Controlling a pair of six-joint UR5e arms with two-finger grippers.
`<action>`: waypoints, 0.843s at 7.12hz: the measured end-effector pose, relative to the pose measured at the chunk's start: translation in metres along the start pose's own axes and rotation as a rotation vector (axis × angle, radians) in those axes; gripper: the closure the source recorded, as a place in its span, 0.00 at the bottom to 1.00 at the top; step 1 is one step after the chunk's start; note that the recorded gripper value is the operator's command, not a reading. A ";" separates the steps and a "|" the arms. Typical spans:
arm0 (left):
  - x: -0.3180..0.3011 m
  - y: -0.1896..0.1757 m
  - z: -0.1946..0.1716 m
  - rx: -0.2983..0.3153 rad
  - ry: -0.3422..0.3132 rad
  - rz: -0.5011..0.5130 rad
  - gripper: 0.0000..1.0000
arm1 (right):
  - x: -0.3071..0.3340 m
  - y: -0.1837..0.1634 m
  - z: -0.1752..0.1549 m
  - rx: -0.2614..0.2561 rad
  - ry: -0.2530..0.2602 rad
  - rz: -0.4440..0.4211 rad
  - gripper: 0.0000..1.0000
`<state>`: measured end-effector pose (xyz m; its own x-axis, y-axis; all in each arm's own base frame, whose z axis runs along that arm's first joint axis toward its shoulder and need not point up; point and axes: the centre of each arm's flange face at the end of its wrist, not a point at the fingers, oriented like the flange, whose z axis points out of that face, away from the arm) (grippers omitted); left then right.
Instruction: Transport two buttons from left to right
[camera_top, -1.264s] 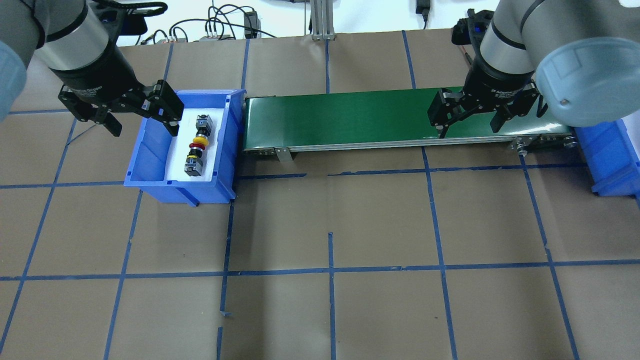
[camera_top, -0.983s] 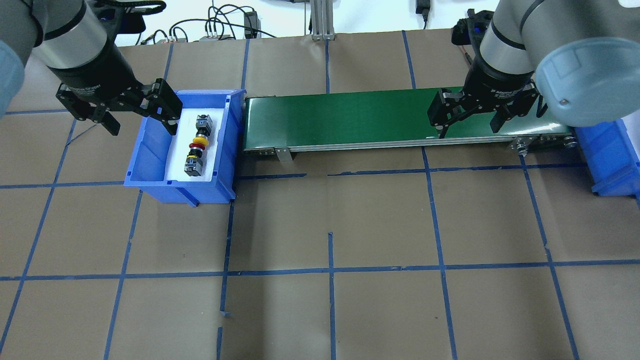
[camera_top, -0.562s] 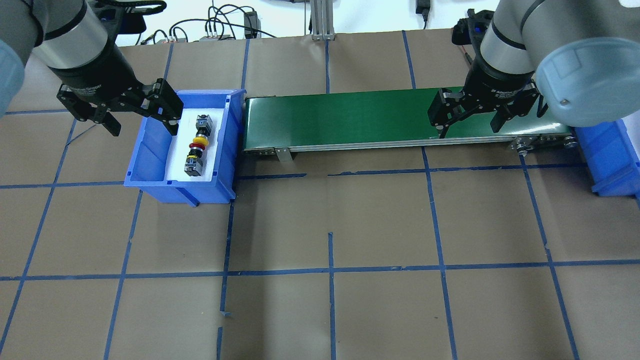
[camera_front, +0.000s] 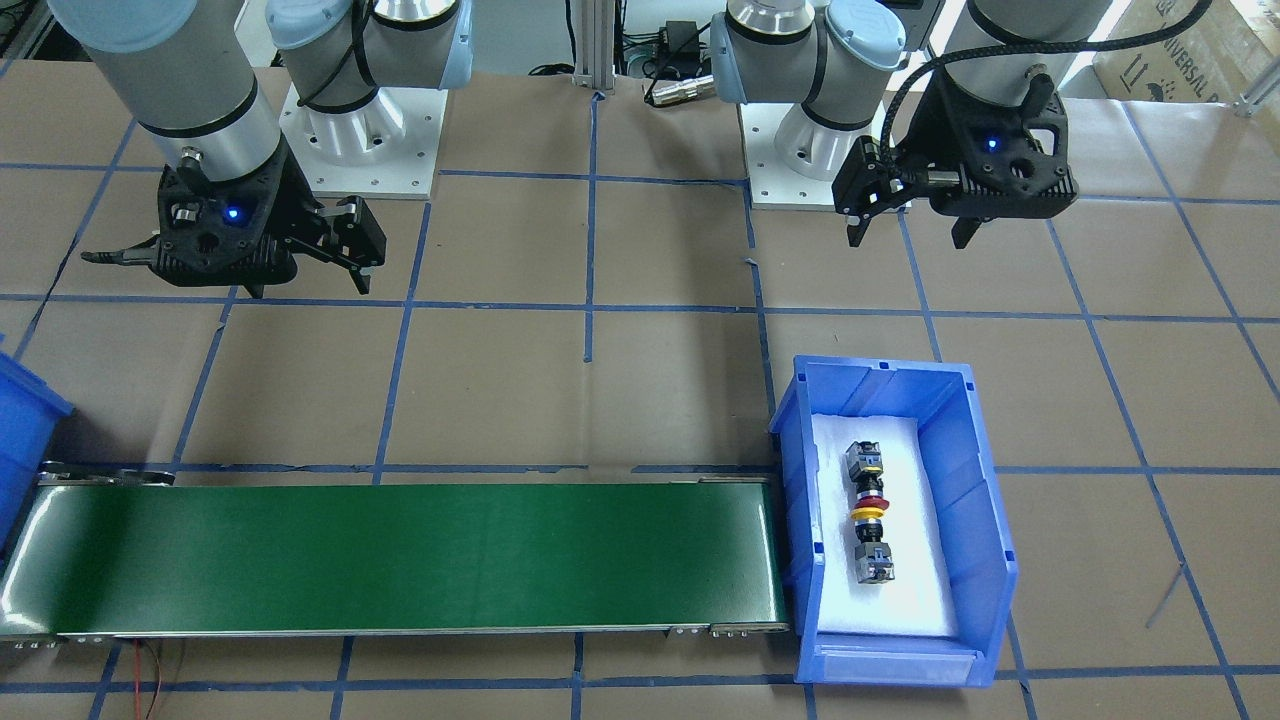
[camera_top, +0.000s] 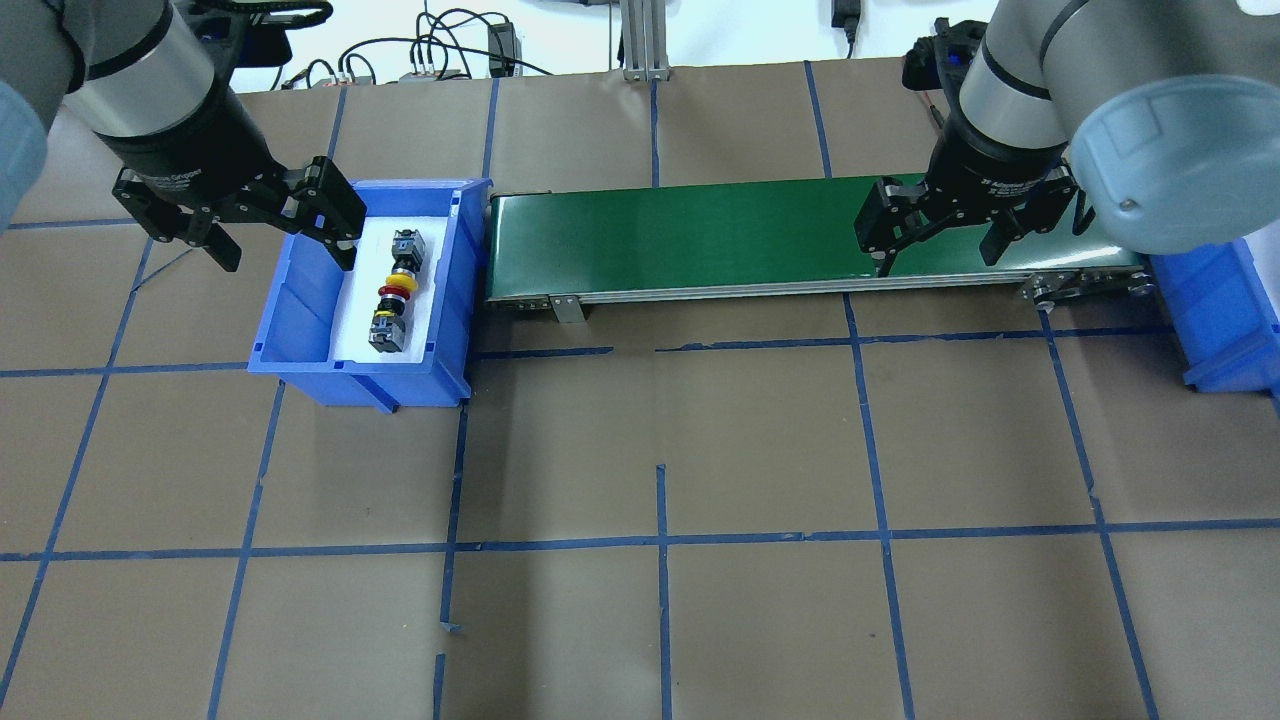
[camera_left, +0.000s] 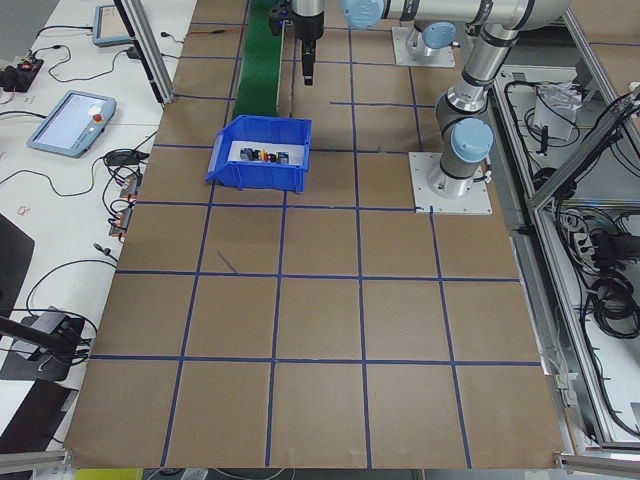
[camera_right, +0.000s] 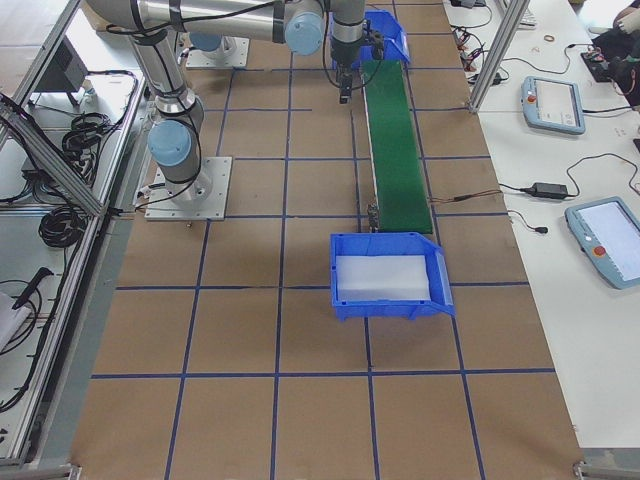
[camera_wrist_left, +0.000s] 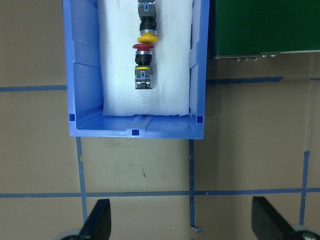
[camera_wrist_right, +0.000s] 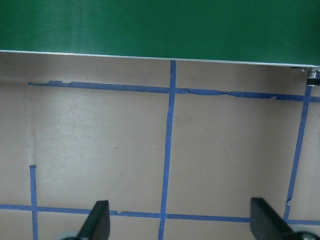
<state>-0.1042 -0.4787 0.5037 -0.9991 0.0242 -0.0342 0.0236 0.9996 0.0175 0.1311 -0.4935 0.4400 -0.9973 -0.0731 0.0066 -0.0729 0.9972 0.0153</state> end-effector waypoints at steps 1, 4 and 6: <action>0.000 0.003 -0.001 -0.014 0.001 0.001 0.00 | 0.001 0.000 0.000 0.000 0.000 -0.002 0.00; 0.001 0.004 -0.001 -0.027 0.014 0.002 0.00 | 0.002 -0.001 0.001 -0.001 0.000 -0.007 0.00; -0.011 -0.031 0.023 -0.004 0.045 -0.019 0.00 | 0.002 -0.001 0.001 -0.001 0.000 -0.007 0.00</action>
<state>-0.0927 -0.5096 0.4800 -0.9999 0.0047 0.0101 0.0049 0.9998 0.0209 0.1290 -0.4945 0.4392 -0.9968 -0.0801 0.0063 -0.0800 0.9967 0.0167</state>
